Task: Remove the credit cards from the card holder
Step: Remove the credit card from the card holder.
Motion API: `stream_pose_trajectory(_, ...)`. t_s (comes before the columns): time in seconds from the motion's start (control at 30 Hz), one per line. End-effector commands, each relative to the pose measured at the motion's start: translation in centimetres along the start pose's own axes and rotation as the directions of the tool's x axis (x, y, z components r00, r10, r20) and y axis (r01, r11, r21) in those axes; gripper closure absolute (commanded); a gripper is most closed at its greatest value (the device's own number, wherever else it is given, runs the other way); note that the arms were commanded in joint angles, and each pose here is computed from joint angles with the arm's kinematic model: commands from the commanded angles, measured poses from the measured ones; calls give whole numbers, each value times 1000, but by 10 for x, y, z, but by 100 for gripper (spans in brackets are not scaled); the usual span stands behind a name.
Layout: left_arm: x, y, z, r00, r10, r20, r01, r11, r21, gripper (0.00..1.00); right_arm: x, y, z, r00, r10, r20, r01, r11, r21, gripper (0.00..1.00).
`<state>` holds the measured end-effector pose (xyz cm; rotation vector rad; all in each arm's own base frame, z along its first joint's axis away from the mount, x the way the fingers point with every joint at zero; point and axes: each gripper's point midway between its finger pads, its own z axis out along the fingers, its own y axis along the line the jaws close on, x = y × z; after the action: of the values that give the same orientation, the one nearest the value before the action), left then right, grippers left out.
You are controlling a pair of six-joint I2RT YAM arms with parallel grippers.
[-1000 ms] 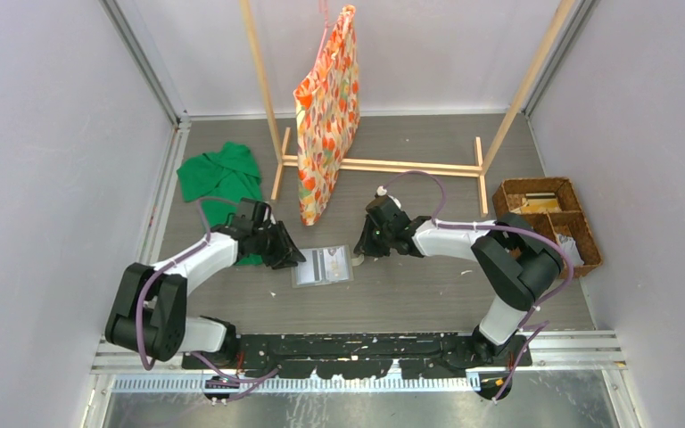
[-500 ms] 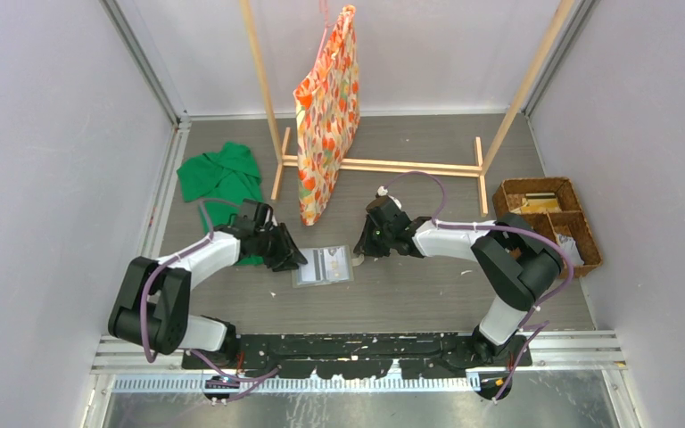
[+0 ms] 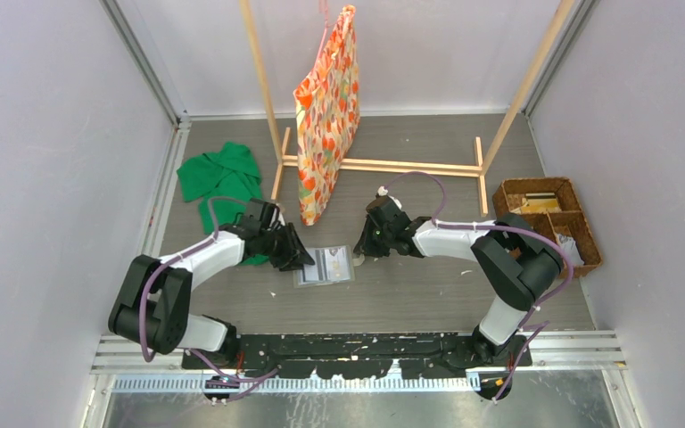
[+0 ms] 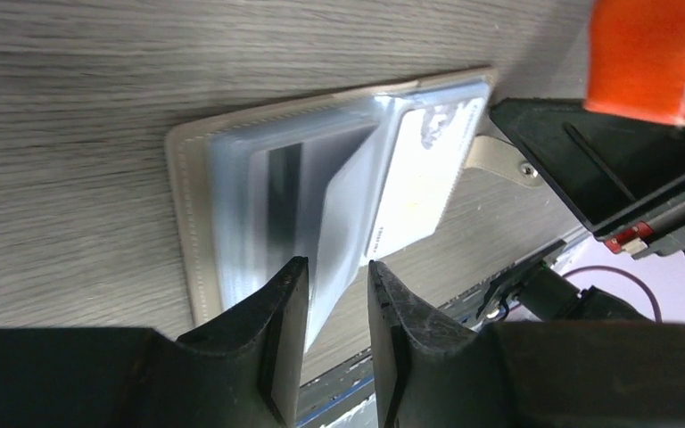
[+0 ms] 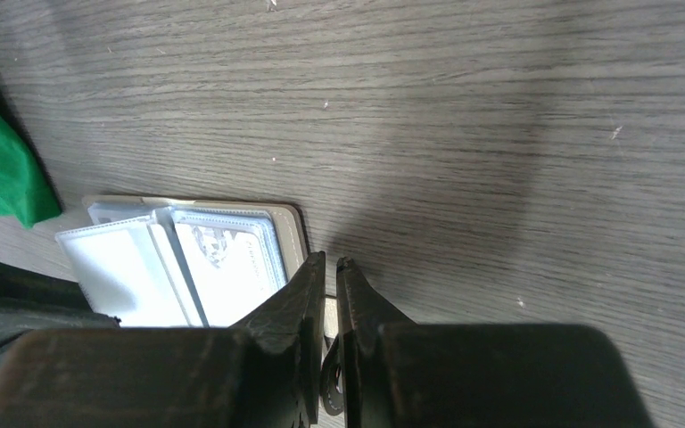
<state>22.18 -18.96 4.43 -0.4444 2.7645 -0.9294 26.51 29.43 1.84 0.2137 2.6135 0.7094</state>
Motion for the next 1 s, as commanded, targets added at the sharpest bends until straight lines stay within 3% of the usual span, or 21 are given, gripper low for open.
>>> stream_pose_trajectory(0.0,-4,-38,-7,999,53,13,-54,992,116,68,23,-35,8,998,1,-65,7,993,114,85)
stream_pose_trajectory(0.43,13,-82,7,992,125,-29,-116,973,201,68,21,-35,2,999,5,-50,1,993,117,85)
stream_pose_trajectory(0.67,29,-108,17,979,192,-71,-171,958,232,69,-6,-52,-31,998,26,53,-34,987,160,72)
stream_pose_trajectory(0.8,21,-98,4,977,212,-6,-208,965,159,67,-24,-50,-56,993,2,115,-20,988,153,70)
stream_pose_trajectory(0.83,17,-84,-1,983,184,14,-185,976,118,66,-32,-24,-65,992,-11,123,3,997,72,71)
stream_pose_trajectory(0.97,16,-64,0,989,144,16,-145,987,66,66,-28,15,-65,992,-59,116,61,998,-11,71)
